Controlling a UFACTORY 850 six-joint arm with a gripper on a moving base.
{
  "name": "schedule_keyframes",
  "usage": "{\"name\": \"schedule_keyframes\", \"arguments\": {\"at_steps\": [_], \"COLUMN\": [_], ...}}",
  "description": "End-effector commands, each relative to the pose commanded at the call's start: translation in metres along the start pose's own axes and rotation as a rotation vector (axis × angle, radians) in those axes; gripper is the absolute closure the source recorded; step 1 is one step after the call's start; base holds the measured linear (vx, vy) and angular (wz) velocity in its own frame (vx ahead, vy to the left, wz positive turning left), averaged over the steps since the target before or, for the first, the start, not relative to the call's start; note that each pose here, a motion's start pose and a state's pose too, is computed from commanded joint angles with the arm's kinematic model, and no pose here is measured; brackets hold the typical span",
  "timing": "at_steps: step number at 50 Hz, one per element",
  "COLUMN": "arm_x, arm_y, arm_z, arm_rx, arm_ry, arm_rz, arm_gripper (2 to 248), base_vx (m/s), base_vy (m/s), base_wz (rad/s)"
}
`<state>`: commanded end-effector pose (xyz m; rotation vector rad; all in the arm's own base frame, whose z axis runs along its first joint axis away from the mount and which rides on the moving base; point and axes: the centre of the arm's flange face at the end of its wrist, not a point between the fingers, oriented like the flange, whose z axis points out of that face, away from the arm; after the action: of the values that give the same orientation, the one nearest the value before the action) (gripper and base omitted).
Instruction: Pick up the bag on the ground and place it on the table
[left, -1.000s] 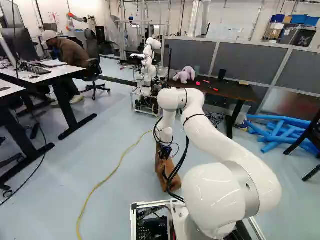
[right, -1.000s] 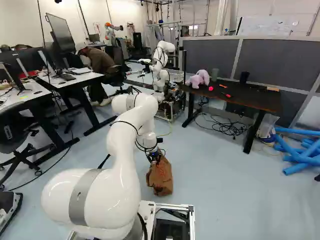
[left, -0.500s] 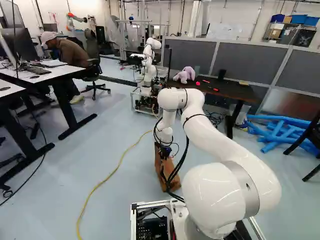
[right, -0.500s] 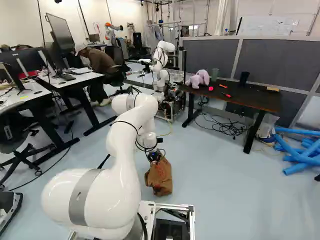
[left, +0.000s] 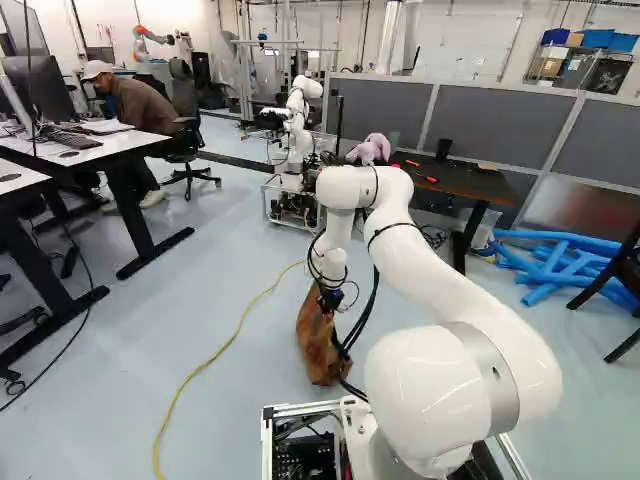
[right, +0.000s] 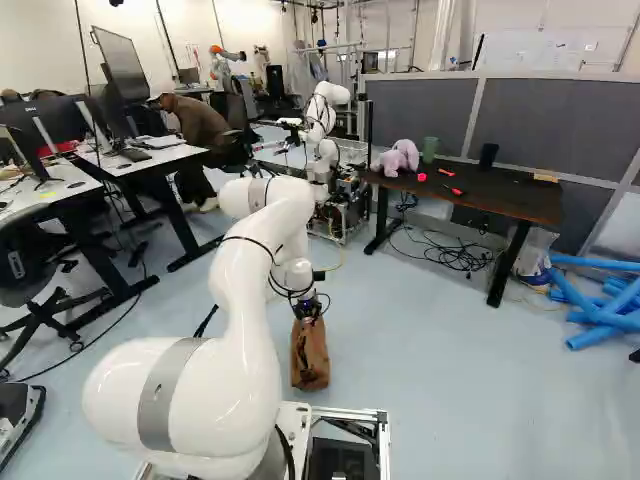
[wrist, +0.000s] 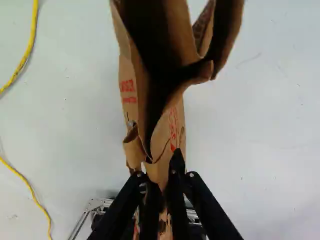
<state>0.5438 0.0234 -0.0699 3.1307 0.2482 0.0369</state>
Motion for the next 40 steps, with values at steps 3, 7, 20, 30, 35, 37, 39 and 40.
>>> {"name": "schedule_keyframes", "arguments": {"at_steps": [3,7,20,30,35,37,39,40], "arm_x": [0.0,-0.001,-0.003,-0.005,-0.006,-0.007,-0.007,-0.008], "arm_y": [0.0,0.0,-0.001,-0.001,-0.001,-0.002,-0.002,-0.002], "arm_z": [-0.005,-0.011,-0.031,-0.046,-0.054,-0.057,-0.06,-0.061], "arm_rx": [0.001,0.002,0.005,0.008,0.01,0.01,0.011,0.011], "arm_ry": [-0.003,-0.006,-0.016,-0.022,-0.024,-0.026,-0.028,-0.029], "arm_rz": [0.005,0.015,0.055,0.08,0.086,0.088,0.09,0.091], "arm_gripper": [229,229,229,229,229,229,229,229], "base_vx": [0.0,0.0,0.0,0.0,0.0,0.0,0.0,0.0], "base_vy": [0.0,0.0,0.0,0.0,0.0,0.0,0.0,0.0], "base_wz": [0.0,0.0,0.0,0.0,0.0,0.0,0.0,0.0]}}
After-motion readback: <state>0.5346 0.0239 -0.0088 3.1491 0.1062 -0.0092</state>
